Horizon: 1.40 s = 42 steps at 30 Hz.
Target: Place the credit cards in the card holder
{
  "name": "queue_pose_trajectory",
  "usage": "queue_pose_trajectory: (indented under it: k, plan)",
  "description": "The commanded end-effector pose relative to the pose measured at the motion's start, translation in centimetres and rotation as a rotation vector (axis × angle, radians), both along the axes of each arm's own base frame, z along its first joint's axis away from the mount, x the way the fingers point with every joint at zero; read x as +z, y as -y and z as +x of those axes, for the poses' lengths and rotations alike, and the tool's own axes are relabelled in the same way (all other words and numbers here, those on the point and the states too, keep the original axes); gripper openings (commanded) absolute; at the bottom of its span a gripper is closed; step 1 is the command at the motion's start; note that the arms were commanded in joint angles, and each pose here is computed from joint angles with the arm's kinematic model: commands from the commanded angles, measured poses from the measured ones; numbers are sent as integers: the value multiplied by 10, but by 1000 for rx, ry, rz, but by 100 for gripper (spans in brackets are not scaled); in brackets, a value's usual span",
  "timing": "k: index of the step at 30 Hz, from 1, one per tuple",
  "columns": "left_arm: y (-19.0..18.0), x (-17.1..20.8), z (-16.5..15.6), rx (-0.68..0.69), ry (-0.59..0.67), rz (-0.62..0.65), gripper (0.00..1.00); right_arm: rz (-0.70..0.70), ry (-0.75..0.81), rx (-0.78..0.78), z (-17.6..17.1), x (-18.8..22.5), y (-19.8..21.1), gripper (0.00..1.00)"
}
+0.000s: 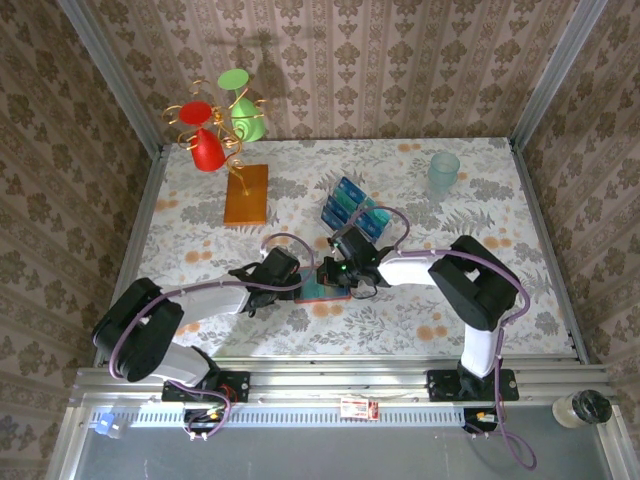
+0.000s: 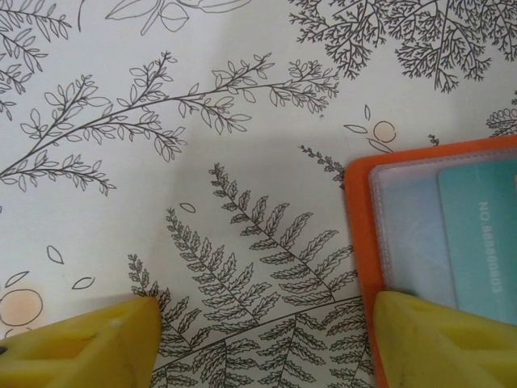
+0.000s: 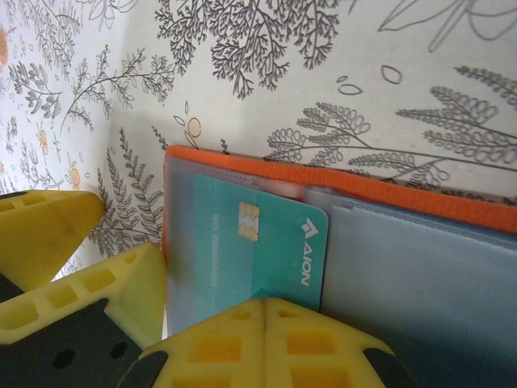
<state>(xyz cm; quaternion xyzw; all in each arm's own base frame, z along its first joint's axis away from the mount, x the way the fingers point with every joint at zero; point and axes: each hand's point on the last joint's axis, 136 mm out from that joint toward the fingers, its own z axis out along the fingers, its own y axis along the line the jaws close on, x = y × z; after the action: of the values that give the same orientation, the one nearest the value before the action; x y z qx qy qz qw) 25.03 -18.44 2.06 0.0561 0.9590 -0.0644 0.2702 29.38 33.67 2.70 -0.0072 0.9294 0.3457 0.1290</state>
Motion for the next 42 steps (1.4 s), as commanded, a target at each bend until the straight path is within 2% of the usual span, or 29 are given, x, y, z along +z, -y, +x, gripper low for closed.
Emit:
queue_pose_trajectory:
  k: [1, 6, 13, 26, 34, 42]
  plan:
    - [-1, -10, -3, -18, -18, 18, 71, -28, -59, 24, -9, -12, -2, 0]
    - [-1, -11, -3, -18, -21, 19, 71, -20, -35, 52, -9, 1, -5, 0]
    - [-2, -12, -4, -18, -21, 21, 71, -89, 39, 52, -3, 19, 13, 0]
    - [-2, -13, -3, -19, -21, 20, 71, -128, 5, 55, -5, -3, 16, 0]
    - [1, -11, -2, -23, -18, 12, 71, -124, -17, 88, -8, -9, 3, 0]
    - [2, 13, 10, -20, 20, -12, 72, -124, -19, 102, -10, -9, -6, 0]
